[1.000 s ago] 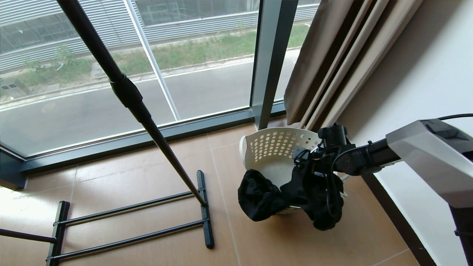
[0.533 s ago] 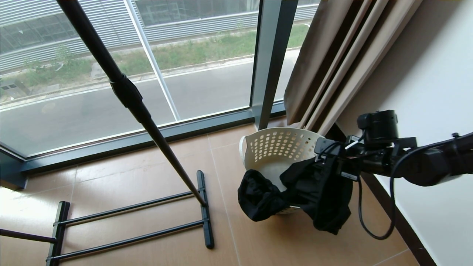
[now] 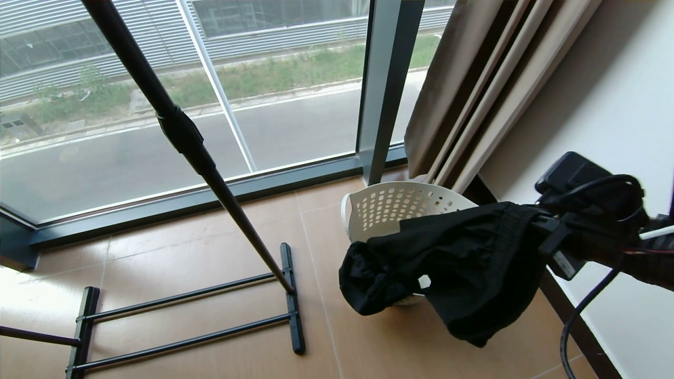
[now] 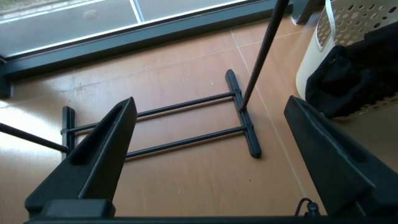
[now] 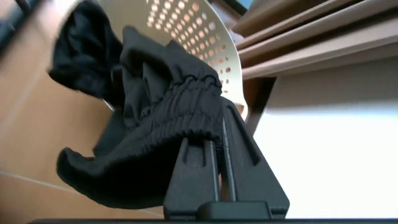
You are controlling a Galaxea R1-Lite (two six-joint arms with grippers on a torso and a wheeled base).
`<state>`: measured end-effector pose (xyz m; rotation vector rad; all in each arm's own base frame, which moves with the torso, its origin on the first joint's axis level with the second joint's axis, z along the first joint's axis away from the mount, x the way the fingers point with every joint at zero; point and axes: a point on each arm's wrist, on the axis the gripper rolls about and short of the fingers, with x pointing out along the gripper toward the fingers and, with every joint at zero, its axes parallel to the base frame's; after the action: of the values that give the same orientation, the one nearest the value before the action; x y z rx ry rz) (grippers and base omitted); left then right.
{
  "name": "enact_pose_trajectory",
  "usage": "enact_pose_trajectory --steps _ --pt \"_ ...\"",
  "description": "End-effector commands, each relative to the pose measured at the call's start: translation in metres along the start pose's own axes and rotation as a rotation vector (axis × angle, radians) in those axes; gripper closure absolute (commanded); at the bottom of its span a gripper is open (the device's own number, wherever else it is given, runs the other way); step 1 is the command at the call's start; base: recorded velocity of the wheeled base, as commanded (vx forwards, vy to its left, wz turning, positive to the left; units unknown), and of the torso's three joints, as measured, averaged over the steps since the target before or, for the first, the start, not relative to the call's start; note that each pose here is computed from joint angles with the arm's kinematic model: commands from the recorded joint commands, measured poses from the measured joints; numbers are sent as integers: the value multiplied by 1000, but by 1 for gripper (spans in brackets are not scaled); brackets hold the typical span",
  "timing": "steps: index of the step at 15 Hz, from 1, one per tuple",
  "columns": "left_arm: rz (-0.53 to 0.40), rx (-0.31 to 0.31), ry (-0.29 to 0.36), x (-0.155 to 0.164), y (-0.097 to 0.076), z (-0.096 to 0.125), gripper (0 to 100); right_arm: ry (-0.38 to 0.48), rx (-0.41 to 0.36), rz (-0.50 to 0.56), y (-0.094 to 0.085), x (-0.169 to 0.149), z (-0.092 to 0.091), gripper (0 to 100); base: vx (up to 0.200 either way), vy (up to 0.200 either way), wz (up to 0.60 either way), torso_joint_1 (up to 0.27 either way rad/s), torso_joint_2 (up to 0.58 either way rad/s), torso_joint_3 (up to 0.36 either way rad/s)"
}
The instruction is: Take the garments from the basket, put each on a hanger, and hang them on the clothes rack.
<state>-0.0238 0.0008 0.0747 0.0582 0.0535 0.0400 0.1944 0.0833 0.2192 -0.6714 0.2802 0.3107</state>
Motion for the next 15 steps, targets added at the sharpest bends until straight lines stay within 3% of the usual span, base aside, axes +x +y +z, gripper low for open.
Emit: enact_pose_trajectory --steps 1,5,15 --pt "0 1 1 0 0 0 0 -105 75 -24 -4 -39 -1 100 0 0 0 0 0 0" --pt "-5 -4 0 0 0 0 0 -141 212 -6 -1 -55 -11 100 0 0 0 0 0 0" --pt "-57 -19 -4 0 -1 1 0 -75 200 35 6 -31 -13 100 0 0 0 3 2 172"
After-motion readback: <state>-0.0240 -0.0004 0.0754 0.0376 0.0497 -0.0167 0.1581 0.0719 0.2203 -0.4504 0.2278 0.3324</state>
